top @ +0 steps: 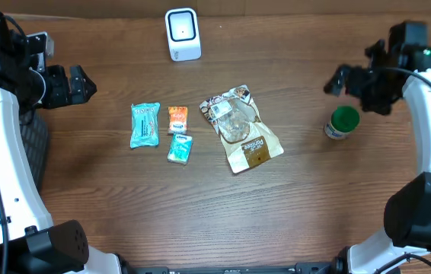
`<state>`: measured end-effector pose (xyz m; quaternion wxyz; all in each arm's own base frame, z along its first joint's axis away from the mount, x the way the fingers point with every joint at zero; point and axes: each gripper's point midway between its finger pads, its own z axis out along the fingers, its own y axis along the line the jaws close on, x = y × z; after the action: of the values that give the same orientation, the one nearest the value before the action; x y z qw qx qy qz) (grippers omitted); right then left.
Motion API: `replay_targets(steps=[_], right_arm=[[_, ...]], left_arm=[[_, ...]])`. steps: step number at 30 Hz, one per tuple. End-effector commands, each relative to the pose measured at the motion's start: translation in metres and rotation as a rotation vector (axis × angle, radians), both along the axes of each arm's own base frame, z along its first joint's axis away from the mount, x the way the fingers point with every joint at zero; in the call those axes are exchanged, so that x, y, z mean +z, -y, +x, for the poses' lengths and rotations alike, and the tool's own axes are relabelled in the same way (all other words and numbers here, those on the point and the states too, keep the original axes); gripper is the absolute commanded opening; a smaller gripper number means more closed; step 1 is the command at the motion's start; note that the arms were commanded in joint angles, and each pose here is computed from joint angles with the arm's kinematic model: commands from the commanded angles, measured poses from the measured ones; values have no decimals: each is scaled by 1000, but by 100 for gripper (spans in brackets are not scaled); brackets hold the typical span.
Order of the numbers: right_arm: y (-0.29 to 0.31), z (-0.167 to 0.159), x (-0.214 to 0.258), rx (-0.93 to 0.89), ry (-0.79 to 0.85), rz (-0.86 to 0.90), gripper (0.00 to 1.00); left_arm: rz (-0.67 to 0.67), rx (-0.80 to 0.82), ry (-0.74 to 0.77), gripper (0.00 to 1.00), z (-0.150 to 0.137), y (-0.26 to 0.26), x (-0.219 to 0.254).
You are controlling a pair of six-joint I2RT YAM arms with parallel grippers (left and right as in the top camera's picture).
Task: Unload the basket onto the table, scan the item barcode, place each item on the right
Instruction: 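Move the jar to the right side of the table and release it, then move the right gripper to the blue Kleenex pack and grasp it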
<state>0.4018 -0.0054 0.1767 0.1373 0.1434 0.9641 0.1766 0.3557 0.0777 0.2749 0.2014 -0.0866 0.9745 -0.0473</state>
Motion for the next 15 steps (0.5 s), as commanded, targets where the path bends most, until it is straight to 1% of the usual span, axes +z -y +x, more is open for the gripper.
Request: replay_targets(steps=[1,3,6,8,11,13,15], right_arm=[[-76,6,54,138,111,426,100],[-95,8,60,196,139,459,100],[-133,7,55,287,151,413,100],[-158,4,44,296,120,353,99],[-195,-4,16,254,57,222,92],[-220,-12,0,223,27,169,80],[-247,-22,-16,219,5,133,73]], left_arm=[[3,-24,22,100,2,2,6],[3,-24,21,100,1,2,6],[3,-24,21,100,2,2,6],[3,-24,22,99,2,2,6],[3,-23,22,99,2,2,6],[3,-24,21,100,1,2,6],[3,-24,22,100,2,2,6]])
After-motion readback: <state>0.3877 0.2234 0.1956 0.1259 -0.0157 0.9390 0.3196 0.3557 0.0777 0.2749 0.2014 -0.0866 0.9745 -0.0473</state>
